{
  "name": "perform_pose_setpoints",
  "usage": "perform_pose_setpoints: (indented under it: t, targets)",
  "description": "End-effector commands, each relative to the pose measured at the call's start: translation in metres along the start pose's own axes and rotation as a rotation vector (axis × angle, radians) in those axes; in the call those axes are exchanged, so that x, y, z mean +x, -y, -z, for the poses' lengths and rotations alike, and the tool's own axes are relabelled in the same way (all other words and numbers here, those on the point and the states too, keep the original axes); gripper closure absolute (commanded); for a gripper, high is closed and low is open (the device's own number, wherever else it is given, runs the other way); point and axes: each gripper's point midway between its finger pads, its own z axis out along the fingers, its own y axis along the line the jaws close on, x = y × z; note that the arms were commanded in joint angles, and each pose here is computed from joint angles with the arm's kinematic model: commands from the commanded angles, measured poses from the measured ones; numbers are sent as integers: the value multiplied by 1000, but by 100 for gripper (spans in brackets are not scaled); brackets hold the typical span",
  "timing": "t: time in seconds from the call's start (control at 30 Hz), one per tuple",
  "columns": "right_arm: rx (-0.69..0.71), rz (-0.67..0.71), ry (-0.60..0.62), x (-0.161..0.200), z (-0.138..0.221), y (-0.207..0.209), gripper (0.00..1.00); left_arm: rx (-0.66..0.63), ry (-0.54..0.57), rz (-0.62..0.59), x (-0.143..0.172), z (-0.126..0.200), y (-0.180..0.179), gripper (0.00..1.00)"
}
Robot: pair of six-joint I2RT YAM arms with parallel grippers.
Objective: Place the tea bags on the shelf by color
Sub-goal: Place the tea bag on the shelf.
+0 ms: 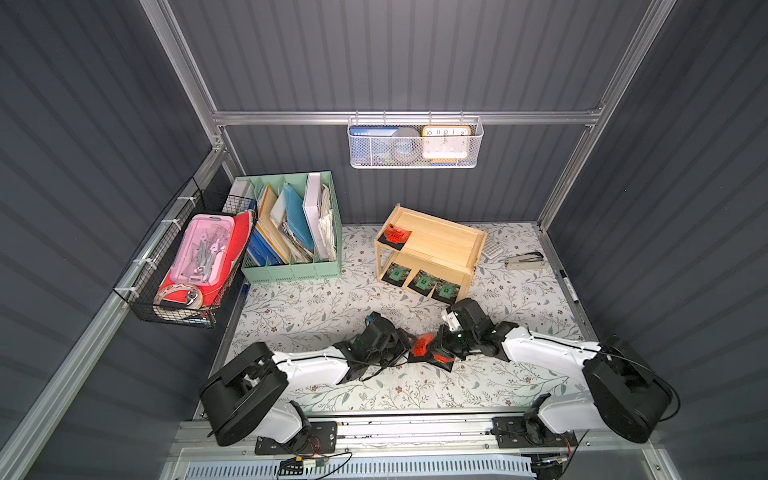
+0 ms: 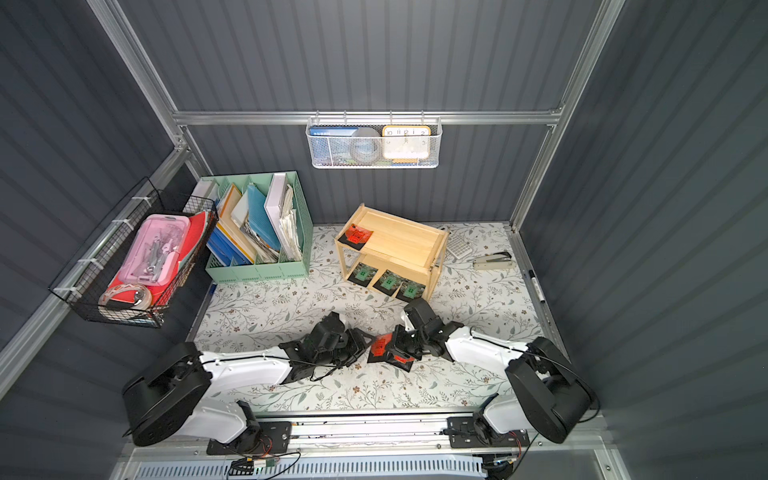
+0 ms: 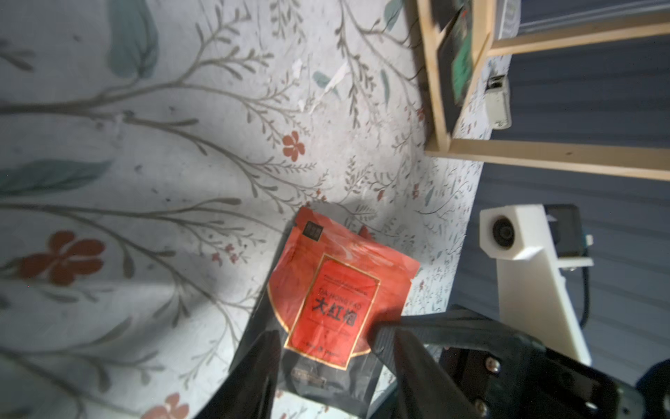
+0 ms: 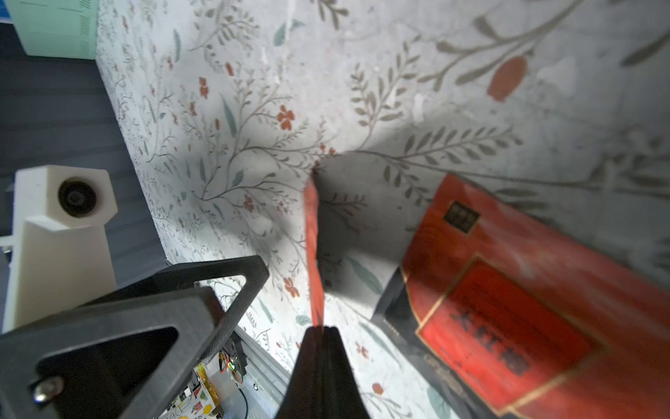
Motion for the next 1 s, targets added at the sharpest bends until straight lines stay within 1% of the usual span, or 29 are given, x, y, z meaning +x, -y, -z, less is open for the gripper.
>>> perform_pose_setpoints:
  t: [0.0,0.03,0.07,0.13,0.27,0.43,0.63,0.67,0.8,0.83,0.97]
  targets:
    - [-2,74,27,-4,21,-16,100,-67,96,37,-18,21,-9,39]
    - [-7,88,34,-5,26,-21,100,-67,110,38,-20,27,-7,36]
    - [-19,104,46,-6,33,-28,100,-68,127,38,-22,34,-5,30]
    - [-44,134,76,-8,50,-42,100,-64,162,37,-28,48,0,22]
    - [-88,179,136,-16,80,-71,100,-57,220,28,-37,72,7,0]
    - [-160,195,208,-32,117,-107,100,-53,263,25,-43,92,9,0]
    - [-229,206,266,-63,153,-146,100,-30,296,22,-46,108,12,0]
    - [-220,193,257,-66,155,-146,100,-27,299,21,-46,109,11,0]
    - [-258,188,287,-89,174,-163,100,0,295,3,-45,113,14,0]
    - [-252,176,283,-96,171,-162,100,7,296,0,-45,115,15,0]
    - [-265,161,301,-118,178,-170,100,22,298,-7,-44,119,16,0]
